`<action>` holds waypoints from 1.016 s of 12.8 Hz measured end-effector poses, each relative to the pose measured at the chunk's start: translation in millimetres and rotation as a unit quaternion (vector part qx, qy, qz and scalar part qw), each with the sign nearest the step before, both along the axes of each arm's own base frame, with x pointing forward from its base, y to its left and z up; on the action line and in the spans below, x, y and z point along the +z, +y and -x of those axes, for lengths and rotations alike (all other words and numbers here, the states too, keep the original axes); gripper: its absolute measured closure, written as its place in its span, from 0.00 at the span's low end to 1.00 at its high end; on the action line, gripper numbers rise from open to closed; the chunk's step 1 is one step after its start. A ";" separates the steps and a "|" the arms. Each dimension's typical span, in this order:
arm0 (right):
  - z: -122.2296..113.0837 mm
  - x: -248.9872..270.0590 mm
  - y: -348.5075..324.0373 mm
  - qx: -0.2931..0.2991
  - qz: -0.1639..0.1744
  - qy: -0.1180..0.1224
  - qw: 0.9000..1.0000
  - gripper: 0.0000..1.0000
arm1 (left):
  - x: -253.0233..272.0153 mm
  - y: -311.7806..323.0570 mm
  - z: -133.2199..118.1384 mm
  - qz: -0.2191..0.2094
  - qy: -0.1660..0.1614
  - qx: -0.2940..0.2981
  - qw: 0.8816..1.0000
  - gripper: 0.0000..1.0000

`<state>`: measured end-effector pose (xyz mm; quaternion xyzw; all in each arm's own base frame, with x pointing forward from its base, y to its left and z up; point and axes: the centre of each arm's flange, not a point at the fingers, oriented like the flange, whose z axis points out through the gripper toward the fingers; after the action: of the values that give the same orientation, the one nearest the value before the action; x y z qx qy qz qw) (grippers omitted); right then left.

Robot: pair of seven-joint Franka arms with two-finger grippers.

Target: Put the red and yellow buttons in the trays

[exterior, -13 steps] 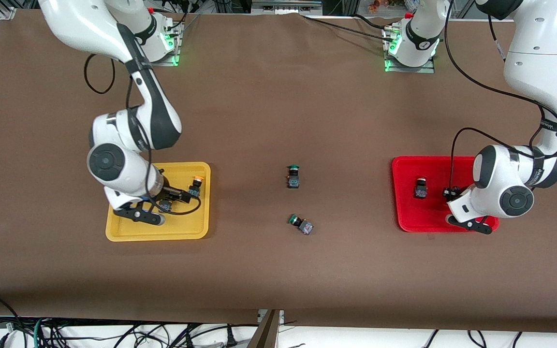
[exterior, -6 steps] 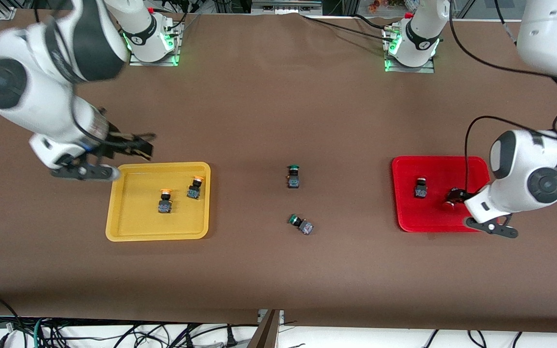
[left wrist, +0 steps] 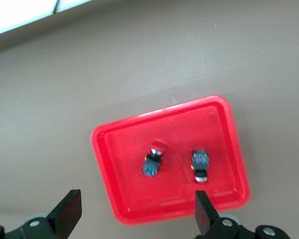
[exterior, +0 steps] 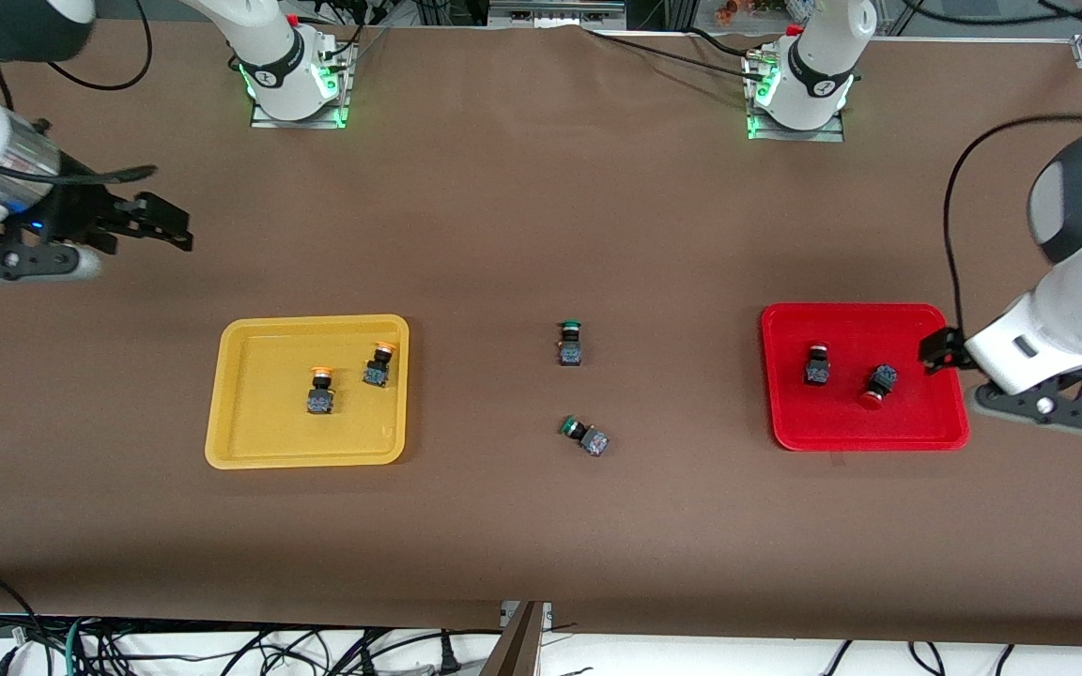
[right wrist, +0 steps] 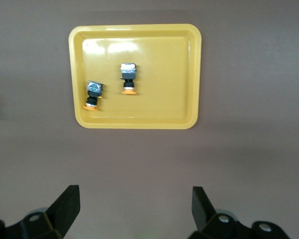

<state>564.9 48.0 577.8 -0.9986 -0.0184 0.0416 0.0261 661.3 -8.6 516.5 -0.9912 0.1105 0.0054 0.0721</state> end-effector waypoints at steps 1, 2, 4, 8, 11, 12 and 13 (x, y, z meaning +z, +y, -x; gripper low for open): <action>3.0 -0.3 -13.7 0.000 -0.002 0.002 1.000 0.00 | 25.1 1.3 5.4 0.021 0.000 0.013 1.000 0.00; 5.8 -1.7 -20.8 0.001 -0.004 0.004 1.000 0.00 | 45.9 5.5 10.0 0.054 0.000 0.027 0.998 0.00; 9.5 -3.2 -11.7 0.008 -0.005 0.007 1.000 0.00 | 76.6 28.5 21.6 0.084 -0.009 0.056 0.995 0.00; 11.0 -1.8 -0.8 0.013 -0.005 0.005 1.000 0.00 | 102.3 20.0 83.2 0.074 -0.019 0.087 0.993 0.00; 10.4 4.9 0.1 0.018 0.010 -0.004 1.000 0.00 | 106.4 18.5 112.1 0.075 -0.025 0.105 0.991 0.00; 10.1 9.5 2.9 0.022 0.014 -0.009 1.000 0.00 | 102.7 20.3 112.4 0.074 -0.023 0.108 0.991 0.00; 9.7 14.2 5.6 0.025 0.015 -0.015 0.999 0.00 | 98.5 21.3 111.1 0.074 -0.021 0.109 0.991 0.00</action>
<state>555.2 53.7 591.9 -0.9986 -0.0431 0.0279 0.0097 550.2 12.7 615.0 -0.9999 0.0006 -0.0162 -0.0004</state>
